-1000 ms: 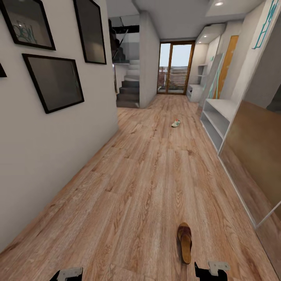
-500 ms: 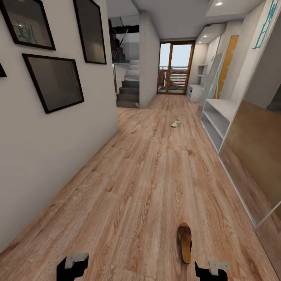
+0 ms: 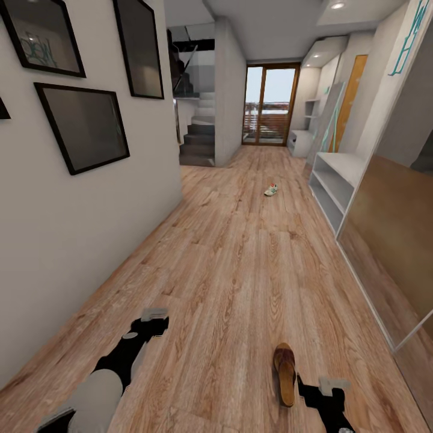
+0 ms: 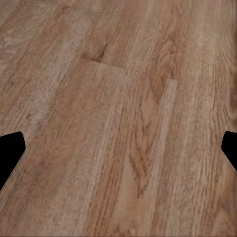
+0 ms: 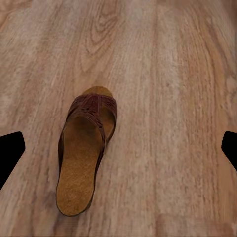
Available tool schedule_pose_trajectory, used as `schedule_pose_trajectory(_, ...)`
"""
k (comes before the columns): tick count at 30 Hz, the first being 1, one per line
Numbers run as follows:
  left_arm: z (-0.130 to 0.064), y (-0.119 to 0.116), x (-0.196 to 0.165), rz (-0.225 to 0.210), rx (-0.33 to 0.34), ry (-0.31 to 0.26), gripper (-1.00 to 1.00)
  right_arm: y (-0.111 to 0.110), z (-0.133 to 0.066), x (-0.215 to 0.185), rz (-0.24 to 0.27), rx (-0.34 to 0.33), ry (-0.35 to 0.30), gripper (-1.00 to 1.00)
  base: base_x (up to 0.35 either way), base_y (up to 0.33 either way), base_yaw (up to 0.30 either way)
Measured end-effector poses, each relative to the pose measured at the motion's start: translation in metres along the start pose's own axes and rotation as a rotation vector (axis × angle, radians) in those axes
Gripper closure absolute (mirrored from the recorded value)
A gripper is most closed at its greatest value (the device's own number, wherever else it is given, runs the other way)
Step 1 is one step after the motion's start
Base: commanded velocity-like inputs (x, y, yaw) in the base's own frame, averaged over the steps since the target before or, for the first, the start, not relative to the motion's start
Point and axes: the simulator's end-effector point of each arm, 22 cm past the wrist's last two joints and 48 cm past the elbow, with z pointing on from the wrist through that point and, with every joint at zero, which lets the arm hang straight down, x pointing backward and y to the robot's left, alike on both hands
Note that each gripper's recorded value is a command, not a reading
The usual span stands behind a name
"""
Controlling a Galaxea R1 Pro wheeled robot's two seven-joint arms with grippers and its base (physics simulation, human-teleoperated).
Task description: Pick up the two gym shoes and the two sandals from the corridor floor and place them onto the hallstand (shoe rack) in the corridor, making sure they are on the rack and not on the floor. Arrange them so the two gym shoes are next to each other and the two sandals are next to each other.
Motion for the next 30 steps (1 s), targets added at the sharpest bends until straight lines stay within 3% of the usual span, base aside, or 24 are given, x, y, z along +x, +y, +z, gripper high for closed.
schedule_pose_trajectory(9, 0.004, -0.009, -0.022, 0.047, 0.014, 0.032, -1.0, 0.003, 0.015, -0.033, 0.004, -0.005, 0.012, -1.0, 0.0, 0.0, 0.0)
schedule_pose_trajectory(21, 0.004, -0.011, -0.022, 0.059, 0.026, 0.043, -1.0, 0.008, 0.025, -0.065, 0.008, -0.014, 0.075, -1.0, 0.0, 0.0, 0.0)
schedule_pose_trajectory(30, 0.004, -0.014, -0.021, 0.059, 0.031, 0.035, -1.0, 0.01, 0.027, -0.093, 0.01, -0.015, 0.061, -1.0, 0.001, 0.0, 0.0)
